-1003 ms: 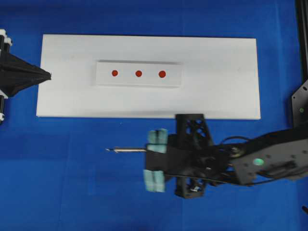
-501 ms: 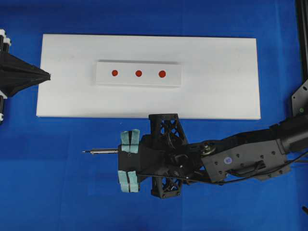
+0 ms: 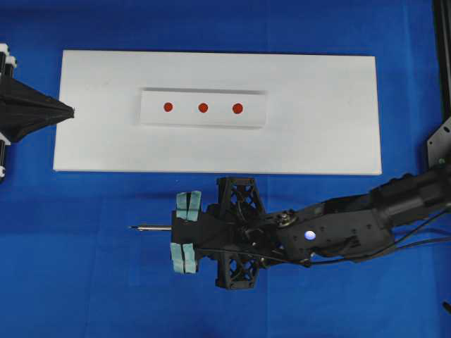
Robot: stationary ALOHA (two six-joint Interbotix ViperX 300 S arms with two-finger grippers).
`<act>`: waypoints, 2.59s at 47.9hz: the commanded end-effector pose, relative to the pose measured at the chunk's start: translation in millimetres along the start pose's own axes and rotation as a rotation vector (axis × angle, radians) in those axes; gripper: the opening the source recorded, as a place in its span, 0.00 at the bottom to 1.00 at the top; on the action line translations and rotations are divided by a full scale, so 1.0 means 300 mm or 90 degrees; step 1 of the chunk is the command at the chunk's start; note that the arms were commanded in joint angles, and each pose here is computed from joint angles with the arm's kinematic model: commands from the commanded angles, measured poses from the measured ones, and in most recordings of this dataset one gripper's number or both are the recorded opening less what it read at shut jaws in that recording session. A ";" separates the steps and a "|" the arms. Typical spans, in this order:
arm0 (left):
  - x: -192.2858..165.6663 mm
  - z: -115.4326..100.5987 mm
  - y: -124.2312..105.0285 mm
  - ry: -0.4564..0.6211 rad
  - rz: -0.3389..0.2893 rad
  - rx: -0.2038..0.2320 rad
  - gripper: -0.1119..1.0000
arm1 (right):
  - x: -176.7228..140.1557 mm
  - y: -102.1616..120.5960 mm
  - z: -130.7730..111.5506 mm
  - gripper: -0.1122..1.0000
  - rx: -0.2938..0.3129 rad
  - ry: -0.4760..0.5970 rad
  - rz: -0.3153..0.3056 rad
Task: Touch the tip of the soldering iron to the mark.
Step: 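Lower the iron onto the blue table surface, then open the right gripper and lift it away from the iron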
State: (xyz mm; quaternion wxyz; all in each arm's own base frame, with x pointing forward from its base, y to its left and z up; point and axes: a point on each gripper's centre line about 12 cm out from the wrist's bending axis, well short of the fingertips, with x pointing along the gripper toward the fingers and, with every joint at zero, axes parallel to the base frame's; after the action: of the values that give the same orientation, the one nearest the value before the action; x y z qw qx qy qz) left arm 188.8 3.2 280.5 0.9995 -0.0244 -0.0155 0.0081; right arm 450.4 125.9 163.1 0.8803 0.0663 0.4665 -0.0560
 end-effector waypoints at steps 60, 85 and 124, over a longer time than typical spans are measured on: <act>0.004 0.012 -0.002 -0.001 -0.001 -0.004 0.10 | 0.145 0.012 -0.095 0.16 0.047 -0.032 0.090; 0.003 0.013 -0.002 -0.002 -0.001 -0.005 0.10 | 0.079 0.003 -0.060 0.91 0.041 -0.033 0.068; -0.004 0.018 -0.002 -0.005 -0.001 -0.004 0.10 | -0.293 -0.173 0.095 0.86 0.023 -0.100 -0.041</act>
State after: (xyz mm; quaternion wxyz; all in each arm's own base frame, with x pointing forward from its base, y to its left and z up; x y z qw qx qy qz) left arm 186.3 3.1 280.9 0.9995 -0.0283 -0.0125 0.0081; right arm 415.6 88.5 229.1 0.9019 0.0566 0.4191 -0.0880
